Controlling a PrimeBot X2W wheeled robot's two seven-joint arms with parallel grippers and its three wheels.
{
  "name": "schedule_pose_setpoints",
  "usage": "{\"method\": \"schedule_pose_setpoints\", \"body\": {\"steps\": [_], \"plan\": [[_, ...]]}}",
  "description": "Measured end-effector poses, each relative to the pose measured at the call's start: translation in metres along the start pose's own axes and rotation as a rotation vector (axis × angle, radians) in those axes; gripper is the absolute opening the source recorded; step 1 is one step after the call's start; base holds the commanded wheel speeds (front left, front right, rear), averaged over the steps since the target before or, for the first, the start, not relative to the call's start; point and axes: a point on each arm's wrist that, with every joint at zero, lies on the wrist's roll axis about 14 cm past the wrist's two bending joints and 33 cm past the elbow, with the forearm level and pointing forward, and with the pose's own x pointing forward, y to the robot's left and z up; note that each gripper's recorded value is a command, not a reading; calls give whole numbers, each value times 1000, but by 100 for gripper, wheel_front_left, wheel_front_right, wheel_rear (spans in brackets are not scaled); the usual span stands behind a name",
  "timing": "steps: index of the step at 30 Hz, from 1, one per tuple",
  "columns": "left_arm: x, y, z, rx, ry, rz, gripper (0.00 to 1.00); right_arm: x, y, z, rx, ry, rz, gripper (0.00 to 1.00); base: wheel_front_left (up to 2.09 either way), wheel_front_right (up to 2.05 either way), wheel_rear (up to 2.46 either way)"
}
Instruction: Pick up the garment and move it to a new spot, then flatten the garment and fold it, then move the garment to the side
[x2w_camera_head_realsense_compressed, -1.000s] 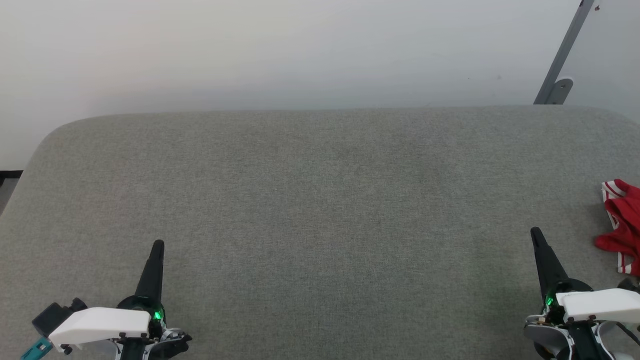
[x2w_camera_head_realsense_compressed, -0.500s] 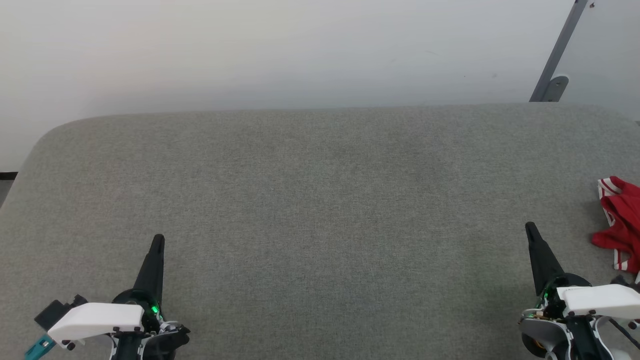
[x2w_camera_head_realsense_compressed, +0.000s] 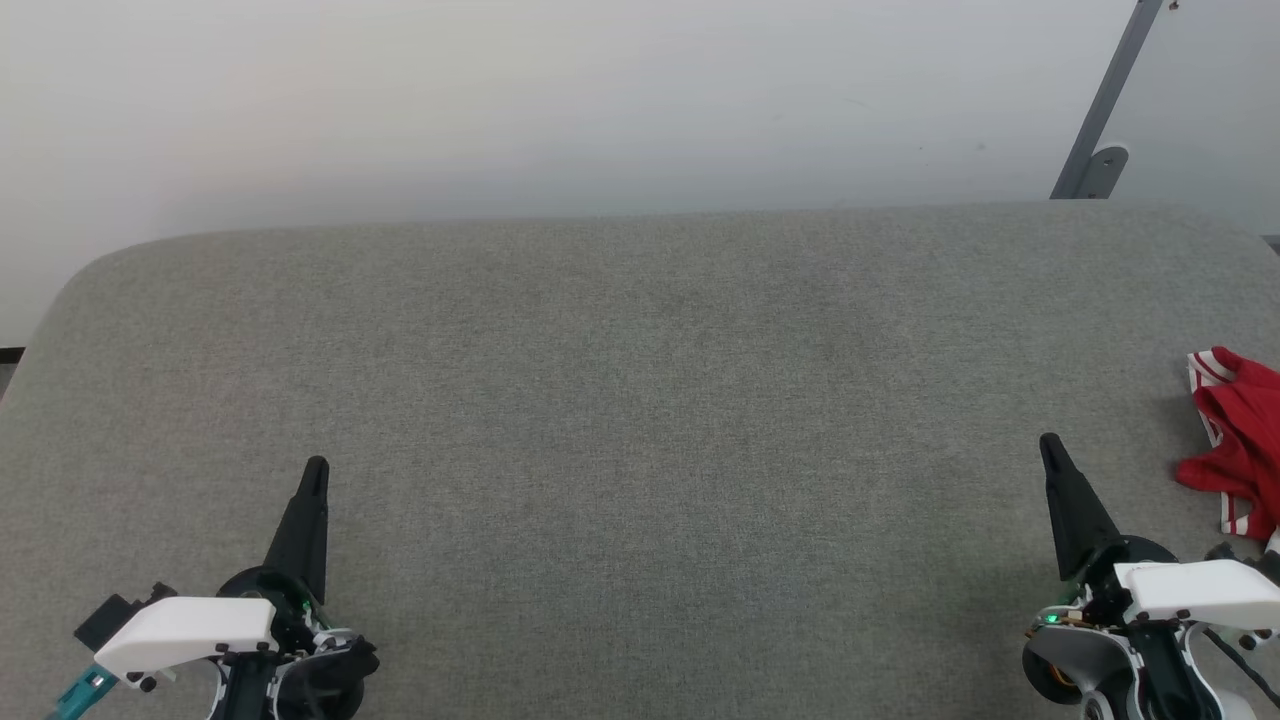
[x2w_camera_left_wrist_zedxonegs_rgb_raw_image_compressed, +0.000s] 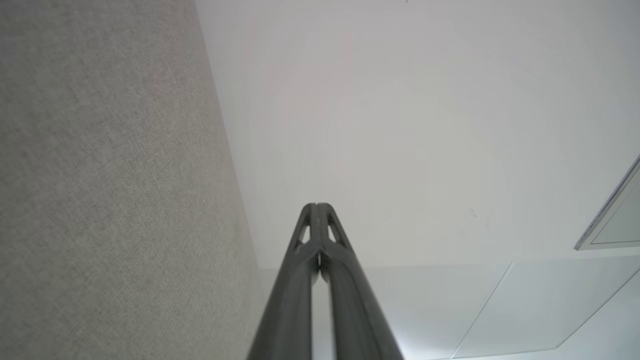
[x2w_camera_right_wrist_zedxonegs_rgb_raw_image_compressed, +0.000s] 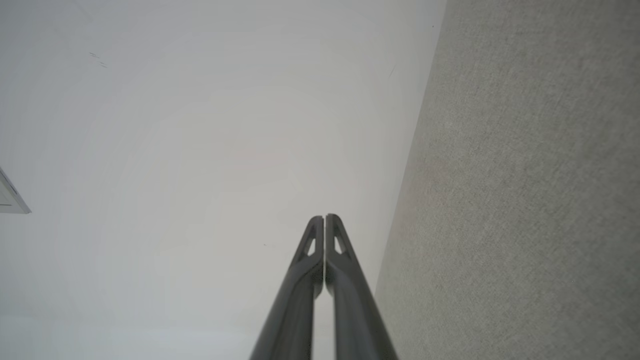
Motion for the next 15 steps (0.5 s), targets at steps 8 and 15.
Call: {"method": "schedule_pose_setpoints", "body": {"steps": [8, 15], "plan": [[0, 0, 0, -4, -2, -1, 0, 1, 1, 0, 4, -1, 2, 0, 0, 0, 0], [0, 0, 0, -6, -1, -2, 0, 1, 1, 0, 4, 0, 2, 0, 0, 0, 0]]}}
